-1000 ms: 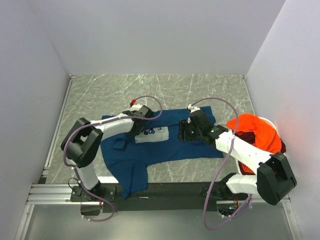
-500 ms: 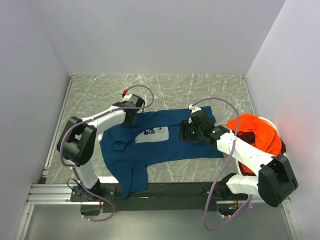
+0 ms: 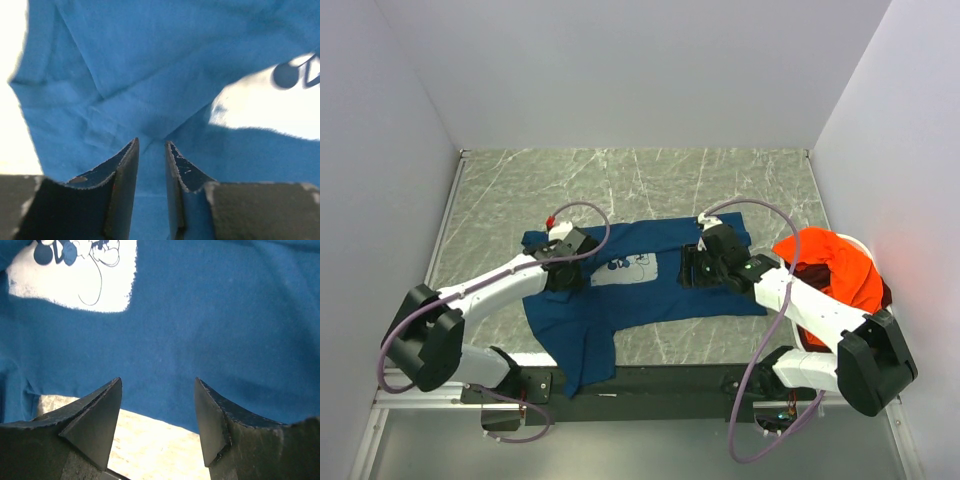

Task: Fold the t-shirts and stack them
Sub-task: Fold the tshirt

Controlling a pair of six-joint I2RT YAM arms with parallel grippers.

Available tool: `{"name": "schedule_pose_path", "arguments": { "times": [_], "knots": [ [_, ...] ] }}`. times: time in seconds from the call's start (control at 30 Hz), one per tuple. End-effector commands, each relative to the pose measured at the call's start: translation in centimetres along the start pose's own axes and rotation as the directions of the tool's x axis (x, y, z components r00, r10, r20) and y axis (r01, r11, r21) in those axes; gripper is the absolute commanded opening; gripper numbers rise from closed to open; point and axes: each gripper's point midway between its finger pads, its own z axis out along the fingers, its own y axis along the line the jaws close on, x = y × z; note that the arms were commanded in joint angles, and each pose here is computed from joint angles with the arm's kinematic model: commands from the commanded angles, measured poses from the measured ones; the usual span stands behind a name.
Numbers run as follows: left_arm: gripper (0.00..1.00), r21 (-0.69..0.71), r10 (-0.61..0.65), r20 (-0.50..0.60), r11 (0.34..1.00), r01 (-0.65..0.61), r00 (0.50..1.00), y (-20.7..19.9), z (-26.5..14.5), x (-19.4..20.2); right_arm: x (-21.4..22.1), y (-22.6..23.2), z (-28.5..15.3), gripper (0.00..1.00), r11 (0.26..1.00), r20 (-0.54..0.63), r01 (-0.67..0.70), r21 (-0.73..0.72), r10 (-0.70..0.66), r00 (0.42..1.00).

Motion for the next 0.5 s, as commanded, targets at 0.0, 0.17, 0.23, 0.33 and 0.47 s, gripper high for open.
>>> {"name": "schedule_pose_path", "arguments": {
  "times": [0.0, 0.17, 0.23, 0.33, 0.47],
  "knots": [
    [0.33, 0.085, -0.127, -0.033, 0.988, 0.129, 0.991, -1.9, 0.3, 0.9, -0.8, 0.5, -0.4, 0.66, 0.999, 0.041, -0.017, -0.034, 0.018, 0.999],
    [0.32, 0.056, -0.143, -0.06, 0.988, 0.147, 0.988, -2.0, 1.8, 2.0, -0.5, 0.4, -0.6, 0.66, 0.999, 0.045, -0.026, -0.035, 0.027, 0.999],
    [0.33, 0.053, -0.157, -0.042, 0.986, 0.16, 0.987, -2.2, 2.1, 1.6, -0.4, 0.4, -0.6, 0.66, 0.999, 0.046, -0.03, -0.037, 0.032, 0.998],
    [0.36, 0.068, -0.178, -0.012, 0.982, 0.178, 0.984, -2.5, 2.3, 1.0, -0.2, 0.5, -0.7, 0.66, 0.999, 0.042, -0.032, -0.044, 0.033, 0.999],
    [0.38, 0.024, -0.173, 0.008, 0.985, 0.173, 0.985, -2.1, 3.1, 0.4, -0.2, 0.5, -0.8, 0.66, 0.998, 0.047, -0.035, -0.045, 0.037, 0.998]
  ]
}}
